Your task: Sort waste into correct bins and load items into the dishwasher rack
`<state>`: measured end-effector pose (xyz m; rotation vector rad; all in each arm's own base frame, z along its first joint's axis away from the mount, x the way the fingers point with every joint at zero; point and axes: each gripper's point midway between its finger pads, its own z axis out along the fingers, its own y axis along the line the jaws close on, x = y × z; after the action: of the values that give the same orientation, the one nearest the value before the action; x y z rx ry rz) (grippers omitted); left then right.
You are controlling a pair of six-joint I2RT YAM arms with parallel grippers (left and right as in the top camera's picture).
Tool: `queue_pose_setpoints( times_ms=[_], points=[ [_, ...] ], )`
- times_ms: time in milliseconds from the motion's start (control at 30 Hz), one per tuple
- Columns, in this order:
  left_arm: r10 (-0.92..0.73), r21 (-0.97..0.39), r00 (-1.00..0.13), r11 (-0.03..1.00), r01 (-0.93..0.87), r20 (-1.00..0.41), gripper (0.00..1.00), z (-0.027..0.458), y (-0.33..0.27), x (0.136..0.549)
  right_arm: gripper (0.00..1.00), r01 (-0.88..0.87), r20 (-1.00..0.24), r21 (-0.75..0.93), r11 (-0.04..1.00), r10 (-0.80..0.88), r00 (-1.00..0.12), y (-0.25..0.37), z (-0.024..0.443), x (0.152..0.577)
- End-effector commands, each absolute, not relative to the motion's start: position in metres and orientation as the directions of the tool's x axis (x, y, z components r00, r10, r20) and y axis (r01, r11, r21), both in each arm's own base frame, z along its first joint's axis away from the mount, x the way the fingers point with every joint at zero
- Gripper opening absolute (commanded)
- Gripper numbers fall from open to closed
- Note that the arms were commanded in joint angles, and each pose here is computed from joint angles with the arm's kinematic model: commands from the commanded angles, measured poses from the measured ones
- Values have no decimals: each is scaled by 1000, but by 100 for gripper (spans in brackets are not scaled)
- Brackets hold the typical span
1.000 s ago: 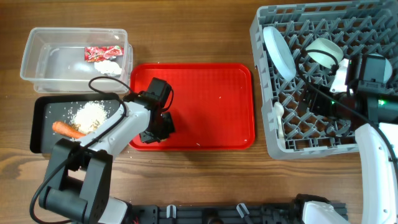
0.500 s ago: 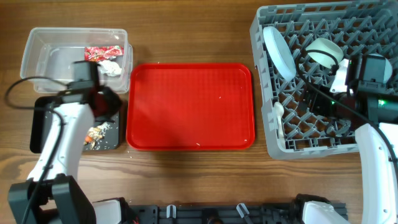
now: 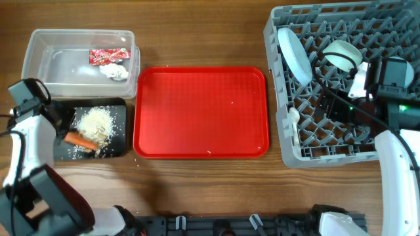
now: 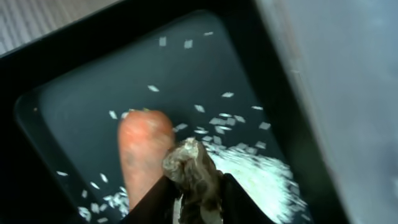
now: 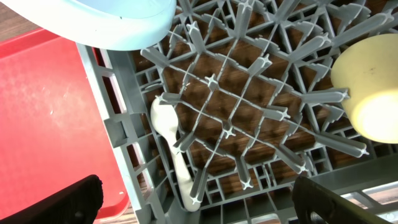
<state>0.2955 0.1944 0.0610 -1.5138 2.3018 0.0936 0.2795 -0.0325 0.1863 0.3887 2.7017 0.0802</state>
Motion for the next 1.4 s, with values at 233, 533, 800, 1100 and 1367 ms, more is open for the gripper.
queue_pose_setpoints(
  times_ms=[233,533,800,1100,1367],
  points=[
    [-886,-89,-359,399,-913,-293,45,29,201,289,100,270,-383,126,955,298,-874,-33,187,281],
    [-835,-268,-438,529,-805,-333,52,85,167,320,100,270,-386,127,954,299,-873,-33,187,282],
    [-543,-303,-763,837,-457,-350,4,117,5,342,100,255,-380,162,953,299,-875,-26,188,282],
    [-67,-244,-912,969,37,-405,4,135,-125,324,95,78,-405,344,936,223,-887,13,200,293],
    [-87,-182,-957,983,-37,-275,21,159,-86,298,90,8,-325,305,952,112,-939,18,186,269]
  ],
)
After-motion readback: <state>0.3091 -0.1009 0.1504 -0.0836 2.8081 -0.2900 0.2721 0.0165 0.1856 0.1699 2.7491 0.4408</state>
